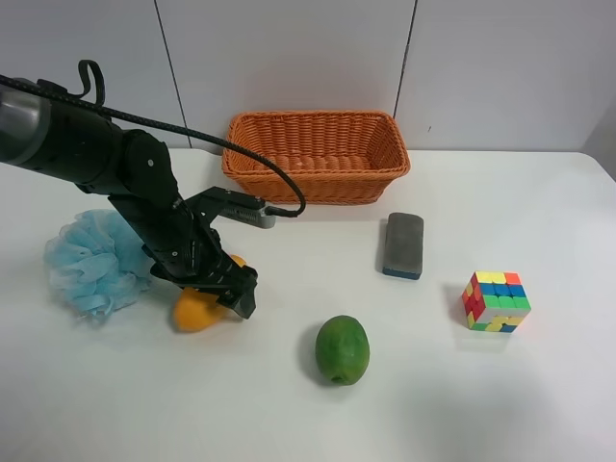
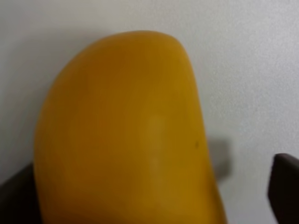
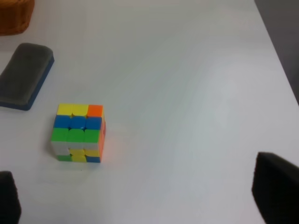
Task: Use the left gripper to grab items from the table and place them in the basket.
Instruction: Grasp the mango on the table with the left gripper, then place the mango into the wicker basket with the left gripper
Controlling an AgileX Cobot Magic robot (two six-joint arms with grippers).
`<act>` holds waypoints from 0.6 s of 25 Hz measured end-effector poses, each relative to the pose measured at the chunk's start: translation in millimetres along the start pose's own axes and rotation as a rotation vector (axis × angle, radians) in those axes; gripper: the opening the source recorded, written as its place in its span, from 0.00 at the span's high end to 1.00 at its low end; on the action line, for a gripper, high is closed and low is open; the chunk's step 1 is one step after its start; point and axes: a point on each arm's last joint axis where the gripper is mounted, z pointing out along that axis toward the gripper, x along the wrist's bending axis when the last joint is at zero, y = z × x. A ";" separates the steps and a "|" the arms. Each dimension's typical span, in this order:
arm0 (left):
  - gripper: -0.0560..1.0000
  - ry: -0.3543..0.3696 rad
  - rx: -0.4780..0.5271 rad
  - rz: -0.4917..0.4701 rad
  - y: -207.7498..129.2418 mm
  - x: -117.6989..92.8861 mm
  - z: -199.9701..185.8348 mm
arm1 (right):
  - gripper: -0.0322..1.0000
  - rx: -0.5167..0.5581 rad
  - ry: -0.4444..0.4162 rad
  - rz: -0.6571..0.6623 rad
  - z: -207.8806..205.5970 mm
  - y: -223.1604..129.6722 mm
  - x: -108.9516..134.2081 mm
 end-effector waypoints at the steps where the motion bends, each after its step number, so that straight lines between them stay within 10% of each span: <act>1: 0.31 0.000 0.000 0.000 0.0 0.0 0.0 | 0.01 0.000 0.000 0.000 0.0 0.0 0.0; 15: 0.36 -0.005 0.012 0.005 -1.0 -0.9 -2.5 | 0.01 0.000 0.000 0.000 0.0 0.0 0.0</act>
